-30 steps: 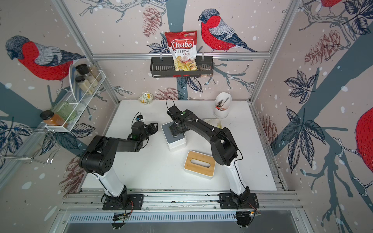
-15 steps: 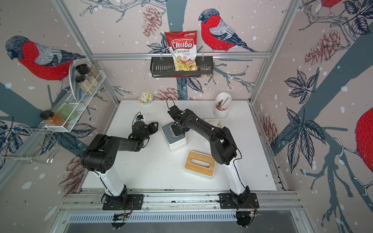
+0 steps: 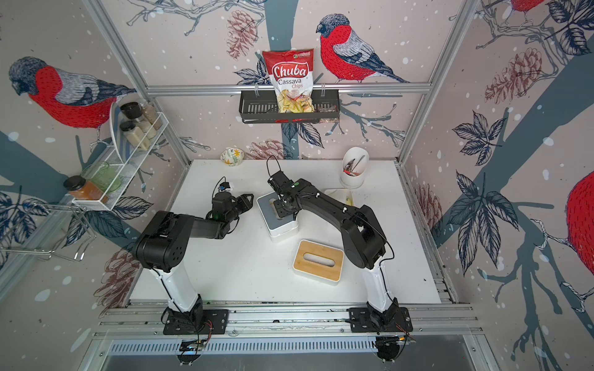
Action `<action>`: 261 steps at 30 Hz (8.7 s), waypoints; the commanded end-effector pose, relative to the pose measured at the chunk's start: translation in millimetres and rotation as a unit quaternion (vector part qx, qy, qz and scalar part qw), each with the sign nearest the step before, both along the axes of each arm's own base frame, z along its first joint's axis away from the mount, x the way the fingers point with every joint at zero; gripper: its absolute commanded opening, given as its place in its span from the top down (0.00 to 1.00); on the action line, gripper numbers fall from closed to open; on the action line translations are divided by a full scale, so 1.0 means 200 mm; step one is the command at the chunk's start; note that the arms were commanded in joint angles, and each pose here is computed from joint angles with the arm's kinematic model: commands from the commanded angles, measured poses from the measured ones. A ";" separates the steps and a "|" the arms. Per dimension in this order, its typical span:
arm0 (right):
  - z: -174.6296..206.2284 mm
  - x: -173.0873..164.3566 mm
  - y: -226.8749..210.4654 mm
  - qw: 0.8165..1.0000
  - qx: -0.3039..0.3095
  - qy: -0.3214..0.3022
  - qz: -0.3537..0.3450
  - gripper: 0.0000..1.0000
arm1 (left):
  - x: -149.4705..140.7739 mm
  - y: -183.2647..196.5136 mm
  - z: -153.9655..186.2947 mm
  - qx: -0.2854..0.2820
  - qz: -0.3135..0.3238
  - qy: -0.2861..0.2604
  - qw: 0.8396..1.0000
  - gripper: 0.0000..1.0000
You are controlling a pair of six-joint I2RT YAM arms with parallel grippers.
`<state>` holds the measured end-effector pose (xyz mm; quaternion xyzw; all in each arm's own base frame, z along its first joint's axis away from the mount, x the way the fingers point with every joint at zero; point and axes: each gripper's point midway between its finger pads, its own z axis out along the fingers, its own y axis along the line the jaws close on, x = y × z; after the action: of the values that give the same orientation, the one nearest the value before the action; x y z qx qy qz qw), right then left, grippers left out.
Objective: Put the tissue paper into the tissue box
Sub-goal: Close the box lid on the tissue box, then pull the paper towel from the tissue box.
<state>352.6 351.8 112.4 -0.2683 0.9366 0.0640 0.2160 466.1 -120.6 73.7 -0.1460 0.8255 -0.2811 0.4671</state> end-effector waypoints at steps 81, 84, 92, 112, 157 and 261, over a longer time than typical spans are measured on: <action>0.01 0.17 0.07 0.998 -0.017 -0.035 -0.044 0.88 | 0.17 -0.05 -0.08 -0.007 -0.024 0.017 1.000 0.49; 0.01 0.17 0.07 0.998 -0.015 -0.046 -0.048 0.88 | 0.18 -0.06 -0.11 -0.014 -0.030 0.024 0.999 0.49; 0.01 0.19 0.08 0.996 0.002 -0.070 -0.051 0.90 | 0.19 -0.09 -0.13 -0.019 -0.044 0.031 0.998 0.50; 0.06 0.22 0.05 0.990 0.029 -0.120 -0.073 0.94 | 0.19 -0.11 -0.12 -0.021 -0.054 0.026 0.998 0.50; 0.03 0.25 0.05 0.975 0.044 -0.189 -0.108 0.91 | 0.18 -0.15 -0.10 -0.012 -0.066 0.021 0.998 0.50; 0.20 0.26 -0.19 0.953 0.143 -0.244 -0.104 0.33 | 0.13 -0.26 0.10 0.050 -0.080 -0.048 0.994 0.44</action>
<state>402.5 313.3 133.2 -0.1665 0.8767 0.0700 0.4459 490.8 -173.7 79.0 -0.0463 0.8367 -0.2869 0.4642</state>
